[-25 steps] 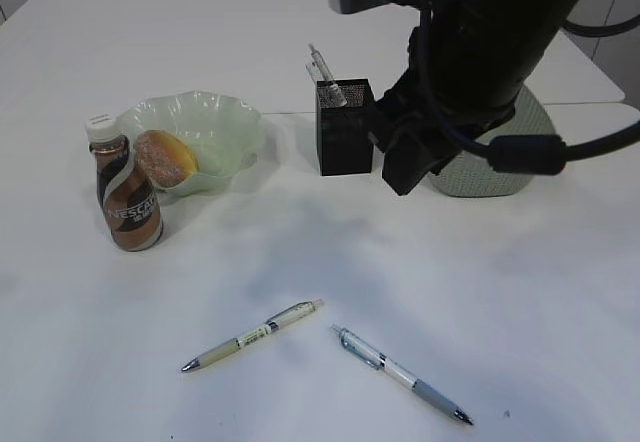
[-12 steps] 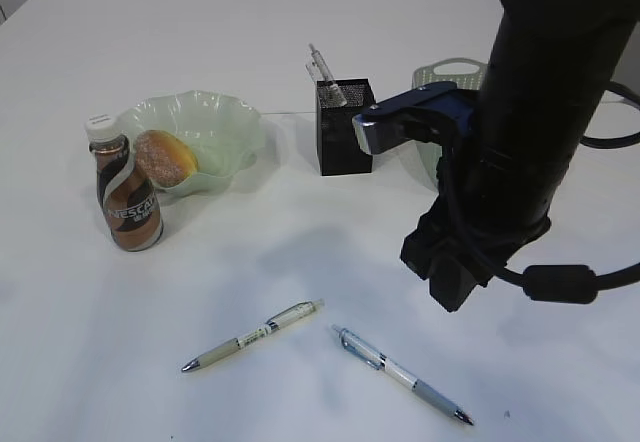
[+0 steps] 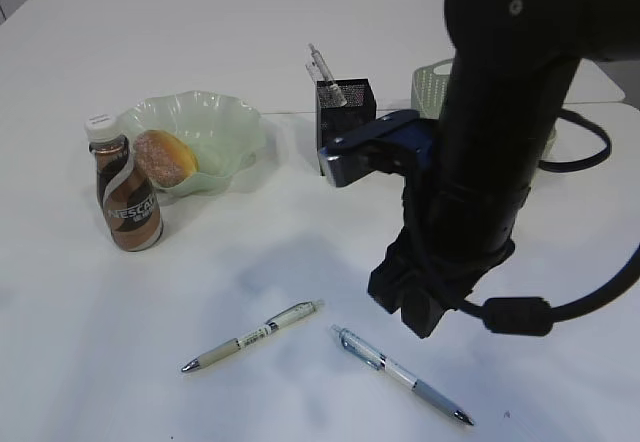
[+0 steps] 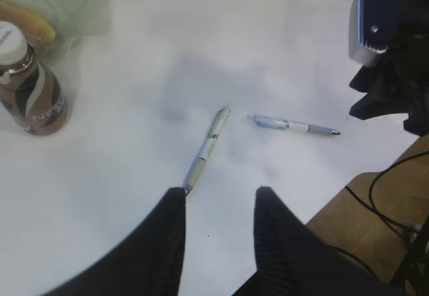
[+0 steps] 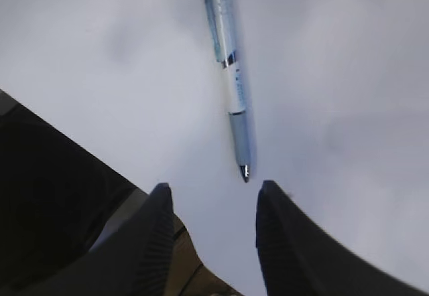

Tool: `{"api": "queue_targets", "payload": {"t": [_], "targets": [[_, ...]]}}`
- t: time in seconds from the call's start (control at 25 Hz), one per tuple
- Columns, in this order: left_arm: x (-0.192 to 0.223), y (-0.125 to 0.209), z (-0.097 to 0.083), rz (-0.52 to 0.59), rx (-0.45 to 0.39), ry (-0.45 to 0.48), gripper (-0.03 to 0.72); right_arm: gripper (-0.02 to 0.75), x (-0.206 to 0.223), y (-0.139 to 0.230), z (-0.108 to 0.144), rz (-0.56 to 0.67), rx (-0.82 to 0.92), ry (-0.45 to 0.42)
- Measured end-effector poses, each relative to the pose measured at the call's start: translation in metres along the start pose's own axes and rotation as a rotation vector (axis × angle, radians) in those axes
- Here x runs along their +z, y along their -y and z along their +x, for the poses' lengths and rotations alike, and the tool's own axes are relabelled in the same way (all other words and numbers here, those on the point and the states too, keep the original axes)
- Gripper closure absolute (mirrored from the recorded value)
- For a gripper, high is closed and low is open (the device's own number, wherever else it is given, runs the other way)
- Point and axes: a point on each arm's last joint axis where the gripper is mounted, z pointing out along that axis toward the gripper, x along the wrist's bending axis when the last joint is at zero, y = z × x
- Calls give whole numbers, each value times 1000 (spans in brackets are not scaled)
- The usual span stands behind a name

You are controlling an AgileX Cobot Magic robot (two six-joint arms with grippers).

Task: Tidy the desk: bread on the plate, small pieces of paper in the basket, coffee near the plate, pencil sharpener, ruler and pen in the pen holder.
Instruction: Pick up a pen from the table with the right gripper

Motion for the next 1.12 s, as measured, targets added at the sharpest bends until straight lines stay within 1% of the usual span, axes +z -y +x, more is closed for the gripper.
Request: {"api": "queue_targets", "payload": {"t": [0.16,0.36,0.64,0.88,1.04,1.12], "targets": [[0,0,0,0,0,0,449,404,15,-9,6,3,-31,16],[0,0,0,0,0,0,449,404,30,-19,3,-6,-42,43],[0,0,0,0,0,0,449,404,45,-33,1,4,-41,42],[0,0,0,0,0,0,449,404,68,-39,-2,50,-38,37],[0,0,0,0,0,0,449,404,75,-44,-2,27,-38,37],[0,0,0,0,0,0,449,404,75,-47,-2,-4,-41,37]]}}
